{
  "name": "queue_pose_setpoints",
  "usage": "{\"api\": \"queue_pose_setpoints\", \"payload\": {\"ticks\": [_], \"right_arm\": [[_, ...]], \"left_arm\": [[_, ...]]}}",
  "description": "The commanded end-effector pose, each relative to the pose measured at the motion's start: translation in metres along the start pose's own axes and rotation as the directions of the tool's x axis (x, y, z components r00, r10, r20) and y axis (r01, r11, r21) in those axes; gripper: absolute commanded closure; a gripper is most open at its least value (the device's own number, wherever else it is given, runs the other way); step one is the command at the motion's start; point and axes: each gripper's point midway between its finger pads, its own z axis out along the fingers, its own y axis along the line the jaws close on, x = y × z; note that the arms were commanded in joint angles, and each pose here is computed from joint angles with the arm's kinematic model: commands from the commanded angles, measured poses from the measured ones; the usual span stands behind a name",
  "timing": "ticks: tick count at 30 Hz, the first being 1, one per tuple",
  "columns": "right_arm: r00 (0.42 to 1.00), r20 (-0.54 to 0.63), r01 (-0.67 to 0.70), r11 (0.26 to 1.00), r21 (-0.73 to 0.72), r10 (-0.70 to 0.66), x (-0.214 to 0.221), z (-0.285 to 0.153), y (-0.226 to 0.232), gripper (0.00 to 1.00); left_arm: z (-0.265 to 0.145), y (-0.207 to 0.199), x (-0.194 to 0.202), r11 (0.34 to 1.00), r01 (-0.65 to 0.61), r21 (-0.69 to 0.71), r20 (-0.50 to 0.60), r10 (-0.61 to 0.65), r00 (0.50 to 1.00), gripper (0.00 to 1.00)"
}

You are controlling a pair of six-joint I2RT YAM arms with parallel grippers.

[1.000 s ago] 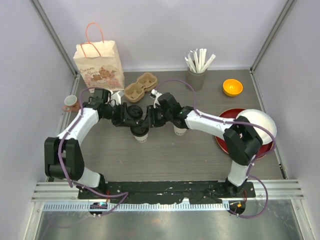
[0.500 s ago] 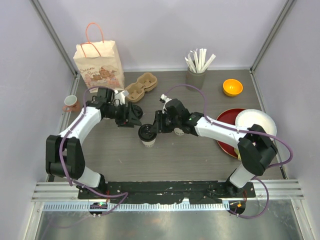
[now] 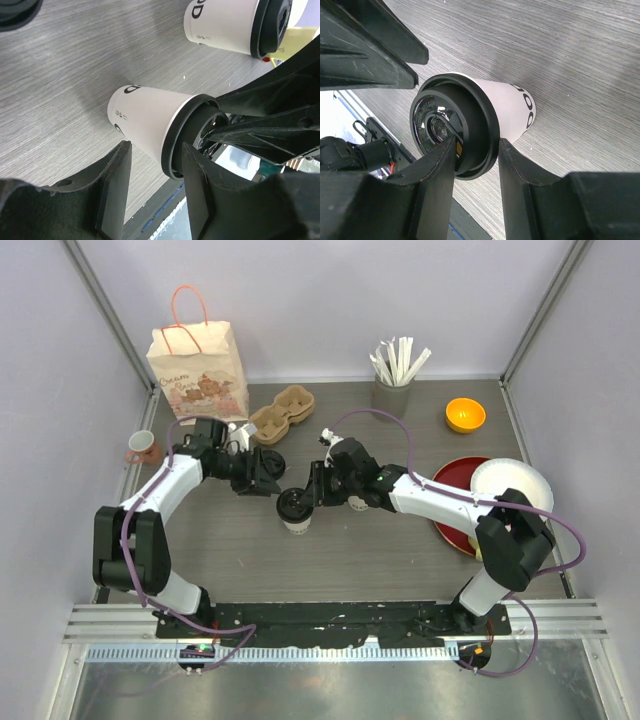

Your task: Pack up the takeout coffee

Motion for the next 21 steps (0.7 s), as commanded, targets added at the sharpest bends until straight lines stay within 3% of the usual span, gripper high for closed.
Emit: {"api": "queue_pose_setpoints", "payload": {"ticks": [1,9,12,13,21], "right_arm": [[1.0,-0.009,0.007,0.998,0.066,-0.006,0.007,-0.003,-0.013,0.64],[1.0,-0.002,0.01,0.998,0.068,-0.01,0.008,-0.002,-0.014,0.66],[1.0,-0.005,0.005,0.997,0.081,-0.005,0.012,-0.002,-0.018,0.66],[1.0,-0.01,0.007,0.996,0.085,-0.006,0.015,-0.002,-0.02,0.67],[0.999,-0.03,-0.012,0.992,0.122,0.015,0.033,-0.004,-0.034,0.69]], "left_arm": [[0.012,-0.001,0.006,1.0,-0.002,0.031,-0.011,0.003,1.0,0.52],[0.022,0.013,0.015,0.999,0.035,-0.005,-0.03,-0.035,0.999,0.65],[0.026,0.02,0.026,0.998,0.063,-0.012,-0.04,-0.064,0.997,0.78],[0.028,0.026,0.033,0.996,0.078,-0.03,-0.048,-0.079,0.996,0.87],[0.036,0.042,0.056,0.987,0.147,-0.067,-0.065,-0.151,0.986,0.96]]}}
